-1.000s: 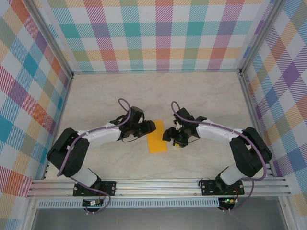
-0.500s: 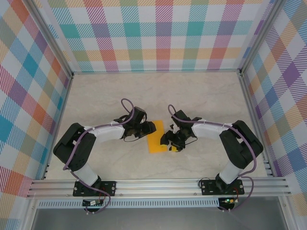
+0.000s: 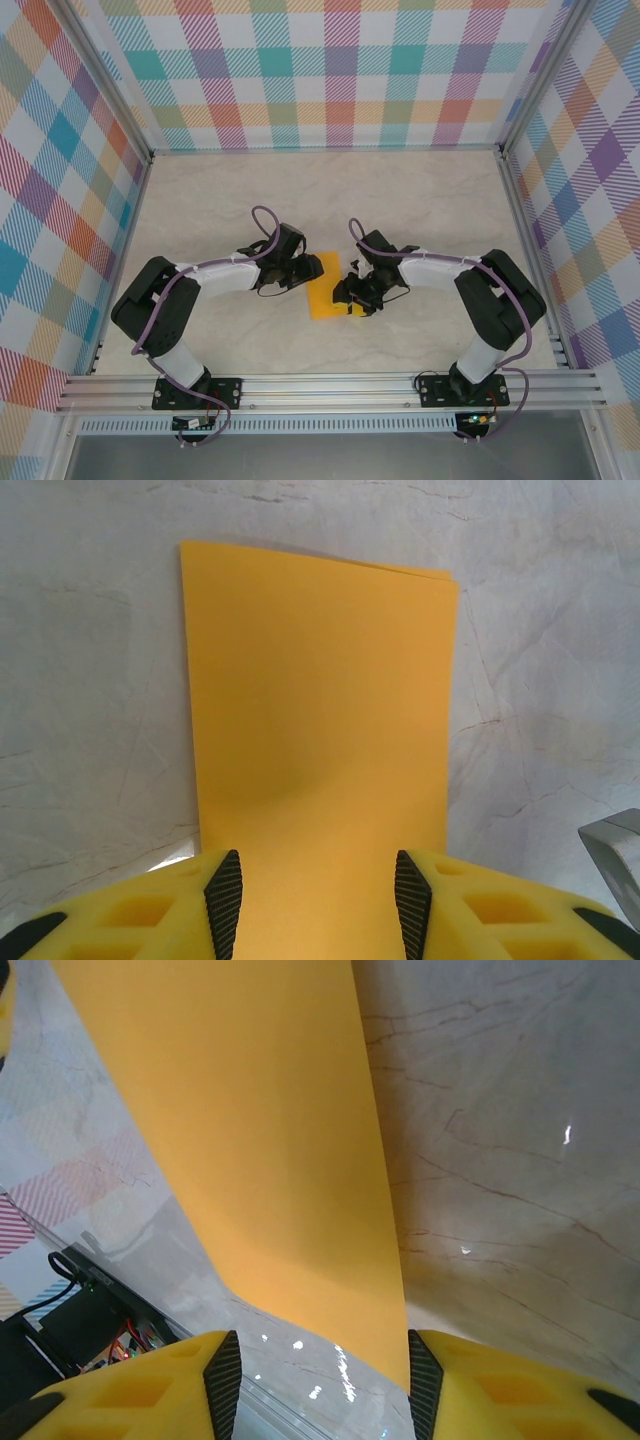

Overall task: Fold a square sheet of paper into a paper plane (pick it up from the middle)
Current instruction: Third fold the triangle at the center of the table.

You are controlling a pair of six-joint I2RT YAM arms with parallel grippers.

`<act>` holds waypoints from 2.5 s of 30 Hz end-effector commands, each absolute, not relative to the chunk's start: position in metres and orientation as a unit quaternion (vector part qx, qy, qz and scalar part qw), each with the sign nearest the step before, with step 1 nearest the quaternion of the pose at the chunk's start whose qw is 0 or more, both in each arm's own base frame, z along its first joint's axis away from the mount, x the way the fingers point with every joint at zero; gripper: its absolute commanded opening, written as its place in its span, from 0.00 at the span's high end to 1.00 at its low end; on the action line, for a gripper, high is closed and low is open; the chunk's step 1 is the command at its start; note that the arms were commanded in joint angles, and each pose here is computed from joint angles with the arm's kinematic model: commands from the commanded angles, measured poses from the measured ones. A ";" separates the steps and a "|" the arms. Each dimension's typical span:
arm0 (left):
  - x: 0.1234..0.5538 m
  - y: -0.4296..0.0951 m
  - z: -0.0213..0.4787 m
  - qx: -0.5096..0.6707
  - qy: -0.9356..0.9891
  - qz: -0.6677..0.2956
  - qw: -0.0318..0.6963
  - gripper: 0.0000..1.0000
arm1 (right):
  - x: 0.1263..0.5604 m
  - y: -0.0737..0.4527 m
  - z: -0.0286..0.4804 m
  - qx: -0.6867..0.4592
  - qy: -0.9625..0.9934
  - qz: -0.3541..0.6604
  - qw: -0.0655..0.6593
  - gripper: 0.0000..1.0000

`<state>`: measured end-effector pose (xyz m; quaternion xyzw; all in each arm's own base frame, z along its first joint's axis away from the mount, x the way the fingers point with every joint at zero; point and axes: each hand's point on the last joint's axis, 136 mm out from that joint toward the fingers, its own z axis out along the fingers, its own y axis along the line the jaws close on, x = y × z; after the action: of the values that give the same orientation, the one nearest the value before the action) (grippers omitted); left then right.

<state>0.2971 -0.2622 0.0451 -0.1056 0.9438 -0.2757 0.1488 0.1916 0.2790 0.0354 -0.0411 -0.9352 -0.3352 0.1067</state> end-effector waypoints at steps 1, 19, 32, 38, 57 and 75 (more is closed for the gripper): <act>0.299 -0.266 0.046 -0.106 0.946 -0.271 0.146 0.53 | 0.188 0.277 0.036 -0.046 -0.933 -0.340 0.109 0.52; 0.298 -0.270 0.043 -0.099 0.946 -0.277 0.137 0.56 | 0.195 0.276 0.049 -0.060 -0.932 -0.350 0.078 0.89; 0.296 -0.269 0.036 -0.094 0.950 -0.268 0.128 0.58 | 0.228 0.314 0.063 -0.024 -0.911 -0.409 0.039 0.91; 0.300 -0.266 0.057 -0.091 0.948 -0.268 0.150 0.58 | 0.237 0.324 0.059 -0.013 -0.909 -0.416 0.032 0.91; 0.314 -0.268 0.038 -0.099 0.953 -0.244 0.153 0.70 | 0.246 0.339 0.044 0.017 -0.902 -0.430 0.029 0.91; 0.309 -0.265 0.027 -0.098 0.958 -0.232 0.136 0.72 | 0.253 0.341 0.030 0.007 -0.908 -0.418 0.030 0.91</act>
<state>0.3107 -0.2620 0.0286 -0.1111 0.9544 -0.2366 0.1440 0.2468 0.3330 0.0269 -0.0078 -0.9112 -0.4098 0.0414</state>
